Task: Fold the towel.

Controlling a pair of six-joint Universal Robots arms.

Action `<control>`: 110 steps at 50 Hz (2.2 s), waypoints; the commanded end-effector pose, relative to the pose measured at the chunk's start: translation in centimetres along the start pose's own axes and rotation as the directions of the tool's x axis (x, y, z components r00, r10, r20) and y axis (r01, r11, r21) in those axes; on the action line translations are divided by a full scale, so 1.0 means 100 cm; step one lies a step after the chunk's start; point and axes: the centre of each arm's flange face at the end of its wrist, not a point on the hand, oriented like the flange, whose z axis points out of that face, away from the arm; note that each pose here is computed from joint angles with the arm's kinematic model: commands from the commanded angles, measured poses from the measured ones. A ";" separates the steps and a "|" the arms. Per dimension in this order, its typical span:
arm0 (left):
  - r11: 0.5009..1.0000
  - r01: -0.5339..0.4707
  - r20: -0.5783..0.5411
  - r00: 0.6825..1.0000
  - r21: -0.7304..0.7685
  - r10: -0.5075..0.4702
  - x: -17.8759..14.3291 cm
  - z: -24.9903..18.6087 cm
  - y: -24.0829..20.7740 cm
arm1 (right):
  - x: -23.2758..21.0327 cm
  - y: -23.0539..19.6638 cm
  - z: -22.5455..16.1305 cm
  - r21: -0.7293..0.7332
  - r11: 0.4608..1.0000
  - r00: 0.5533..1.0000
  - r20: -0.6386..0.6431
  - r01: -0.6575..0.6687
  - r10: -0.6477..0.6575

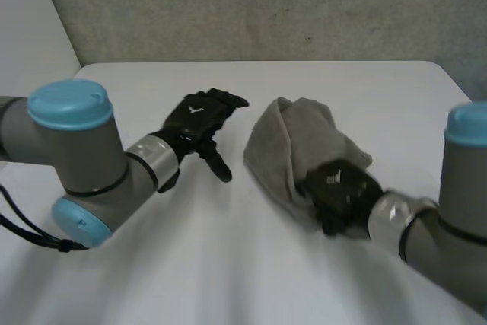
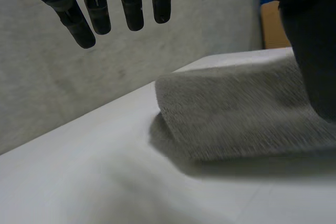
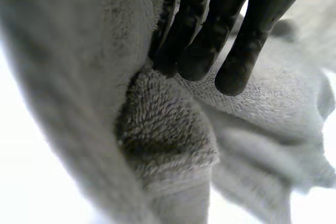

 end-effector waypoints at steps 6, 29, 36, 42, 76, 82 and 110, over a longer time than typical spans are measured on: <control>0.995 -0.096 -0.182 0.979 -0.022 0.091 0.059 0.007 0.034 | -0.036 0.036 -0.039 -0.095 0.968 0.967 0.127 0.234 -0.221; 0.930 -0.361 -0.301 0.881 0.069 0.365 0.089 0.042 0.056 | -0.033 0.046 -0.057 -0.085 0.979 0.980 0.096 0.184 -0.176; 0.926 -0.367 -0.269 0.887 0.085 0.376 0.084 0.041 0.043 | 0.003 0.045 -0.050 -0.089 0.988 0.991 -0.028 0.127 -0.130; 0.929 -0.365 -0.173 0.912 0.064 0.371 0.063 0.035 0.025 | 0.026 0.033 -0.048 -0.034 0.993 0.985 -0.129 0.111 -0.115; 0.995 0.075 0.016 0.997 -0.060 -0.074 0.032 -0.065 0.021 | 0.070 -0.013 0.005 0.053 0.993 0.983 -0.142 -0.106 0.113; 0.996 0.078 0.037 0.996 -0.047 -0.076 0.024 -0.061 0.019 | 0.083 0.009 0.019 -0.076 0.995 0.966 -0.256 -0.061 0.039; 0.967 0.112 0.188 0.980 -0.230 -0.069 -0.011 -0.113 0.037 | 0.086 0.028 0.034 -0.067 0.997 0.951 -0.309 -0.040 0.017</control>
